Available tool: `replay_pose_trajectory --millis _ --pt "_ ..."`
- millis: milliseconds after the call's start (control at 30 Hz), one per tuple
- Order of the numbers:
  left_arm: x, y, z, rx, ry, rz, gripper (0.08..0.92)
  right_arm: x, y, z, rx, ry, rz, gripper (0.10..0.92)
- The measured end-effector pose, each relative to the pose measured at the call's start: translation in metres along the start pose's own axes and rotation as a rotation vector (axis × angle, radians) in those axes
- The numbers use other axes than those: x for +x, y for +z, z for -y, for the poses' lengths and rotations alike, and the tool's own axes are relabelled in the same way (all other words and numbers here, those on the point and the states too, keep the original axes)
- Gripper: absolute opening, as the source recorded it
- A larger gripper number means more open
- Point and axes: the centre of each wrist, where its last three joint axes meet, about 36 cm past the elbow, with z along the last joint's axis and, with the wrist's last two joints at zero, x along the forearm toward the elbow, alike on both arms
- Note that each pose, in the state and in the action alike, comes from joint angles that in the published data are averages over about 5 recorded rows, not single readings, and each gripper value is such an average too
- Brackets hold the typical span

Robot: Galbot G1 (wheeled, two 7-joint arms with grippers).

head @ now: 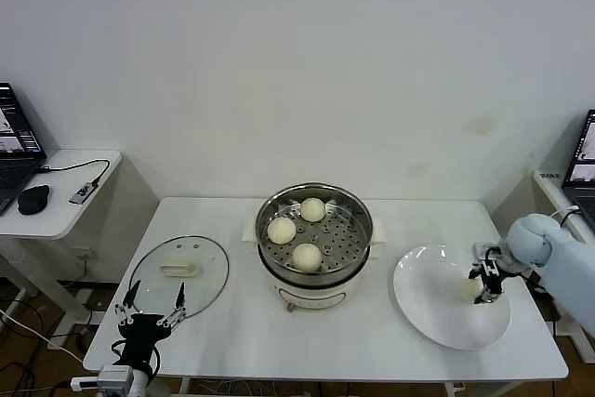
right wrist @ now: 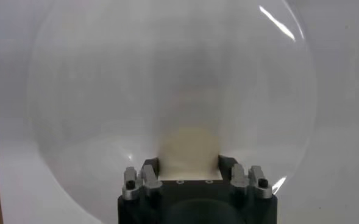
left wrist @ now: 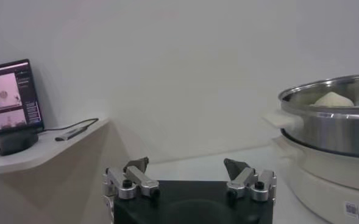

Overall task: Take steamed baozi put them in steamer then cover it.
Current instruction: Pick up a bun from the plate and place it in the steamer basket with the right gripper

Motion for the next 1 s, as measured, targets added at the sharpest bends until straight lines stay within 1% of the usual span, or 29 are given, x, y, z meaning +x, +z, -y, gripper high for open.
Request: replay_pose_trajectory --millis 233,433,767,1000 --pt "-0.001 -0.001 0.002 0.004 0.005 0.006 0.823 0.045 -0.012 0.012 0.017 0.046 0.020 0.586" --pt "-0.002 -0.004 0.003 0.001 0.012 0.013 0.823 0.096 -0.043 0.030 0.044 0.109 0.086 0.593" --pt "-0.001 -0.007 0.002 0.001 0.015 0.020 0.823 0.177 -0.131 0.054 0.111 0.195 0.218 0.602" --pt "0.000 -0.009 0.003 0.006 0.012 0.025 0.823 0.195 -0.202 0.059 0.134 0.189 0.285 0.604"
